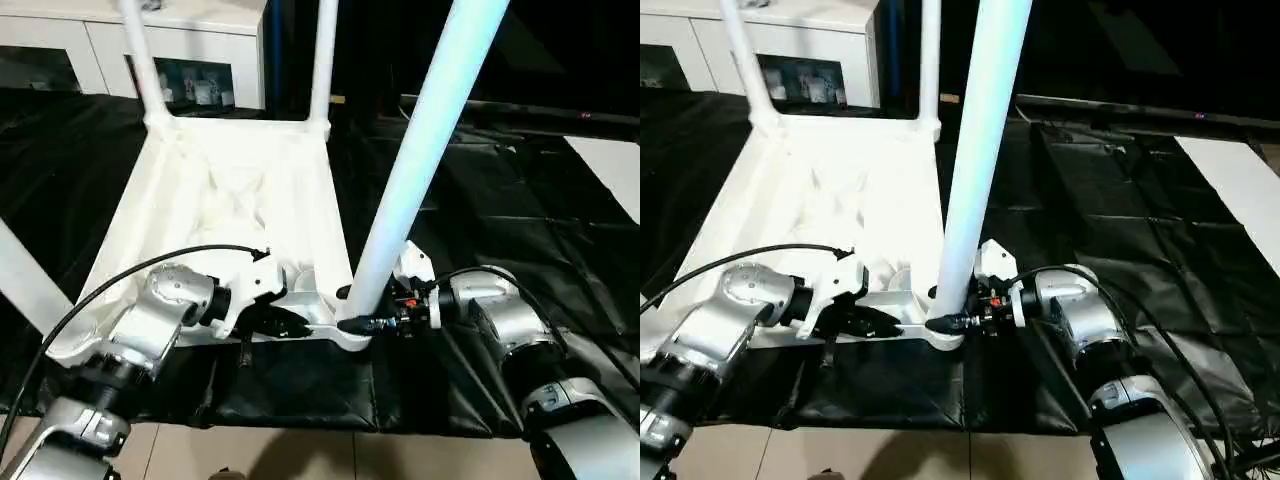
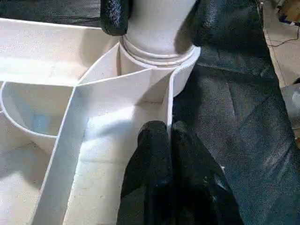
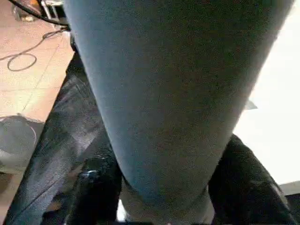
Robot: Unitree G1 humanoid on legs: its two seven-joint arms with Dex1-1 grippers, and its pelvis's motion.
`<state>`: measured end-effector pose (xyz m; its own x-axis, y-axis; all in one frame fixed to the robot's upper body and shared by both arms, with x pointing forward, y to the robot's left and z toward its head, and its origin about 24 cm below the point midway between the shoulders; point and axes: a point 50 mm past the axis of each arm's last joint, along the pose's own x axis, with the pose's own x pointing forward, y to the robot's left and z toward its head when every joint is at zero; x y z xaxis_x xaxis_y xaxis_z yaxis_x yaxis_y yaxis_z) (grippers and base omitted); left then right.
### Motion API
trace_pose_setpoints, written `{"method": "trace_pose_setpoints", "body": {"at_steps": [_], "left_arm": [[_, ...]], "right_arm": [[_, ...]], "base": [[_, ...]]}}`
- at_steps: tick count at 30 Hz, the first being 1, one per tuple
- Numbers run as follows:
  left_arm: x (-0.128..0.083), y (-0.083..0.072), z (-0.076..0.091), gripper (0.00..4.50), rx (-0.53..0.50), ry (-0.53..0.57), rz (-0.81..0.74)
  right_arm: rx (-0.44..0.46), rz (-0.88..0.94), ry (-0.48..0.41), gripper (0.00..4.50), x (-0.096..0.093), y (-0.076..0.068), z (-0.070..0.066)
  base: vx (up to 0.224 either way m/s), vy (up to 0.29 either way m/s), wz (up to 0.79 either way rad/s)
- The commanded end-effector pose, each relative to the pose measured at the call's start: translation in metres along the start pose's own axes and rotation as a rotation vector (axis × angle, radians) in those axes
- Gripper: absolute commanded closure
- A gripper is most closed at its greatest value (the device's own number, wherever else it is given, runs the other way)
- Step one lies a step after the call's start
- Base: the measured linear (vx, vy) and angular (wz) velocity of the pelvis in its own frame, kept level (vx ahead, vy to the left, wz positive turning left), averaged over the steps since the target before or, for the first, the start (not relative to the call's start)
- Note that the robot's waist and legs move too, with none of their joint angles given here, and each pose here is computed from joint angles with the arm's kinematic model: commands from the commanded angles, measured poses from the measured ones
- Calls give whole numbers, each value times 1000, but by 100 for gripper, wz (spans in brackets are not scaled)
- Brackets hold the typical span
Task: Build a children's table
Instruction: Rotate leg to tighten
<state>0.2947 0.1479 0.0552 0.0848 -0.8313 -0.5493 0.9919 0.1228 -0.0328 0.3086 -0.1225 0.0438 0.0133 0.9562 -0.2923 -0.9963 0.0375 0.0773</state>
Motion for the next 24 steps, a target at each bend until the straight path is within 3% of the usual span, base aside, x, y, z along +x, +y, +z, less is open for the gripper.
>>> {"method": "trace_pose_setpoints", "body": {"at_steps": [1, 8, 14, 16, 20, 24], "left_arm": [[-8, 11, 7, 450, 8, -24, 66], [-3, 12, 6, 450, -13, -49, 120], [18, 6, 9, 450, -88, -76, 243], [21, 4, 10, 450, -95, -83, 243], [48, -2, 20, 450, -126, -102, 292], [67, -11, 32, 450, -136, -127, 280]], "right_arm": [[41, 132, 44, 241, 12, 14, -12], [75, 76, -19, 251, 18, 15, -13], [182, -294, -15, 253, 46, 5, -29], [195, -326, -18, 255, 50, 4, -30], [273, -535, -42, 256, 79, -3, -25], [293, -630, -44, 256, 98, -6, -16]], "base": [[0, 0, 0], [0, 0, 0], [0, 0, 0], [0, 0, 0], [0, 0, 0], [0, 0, 0]]}}
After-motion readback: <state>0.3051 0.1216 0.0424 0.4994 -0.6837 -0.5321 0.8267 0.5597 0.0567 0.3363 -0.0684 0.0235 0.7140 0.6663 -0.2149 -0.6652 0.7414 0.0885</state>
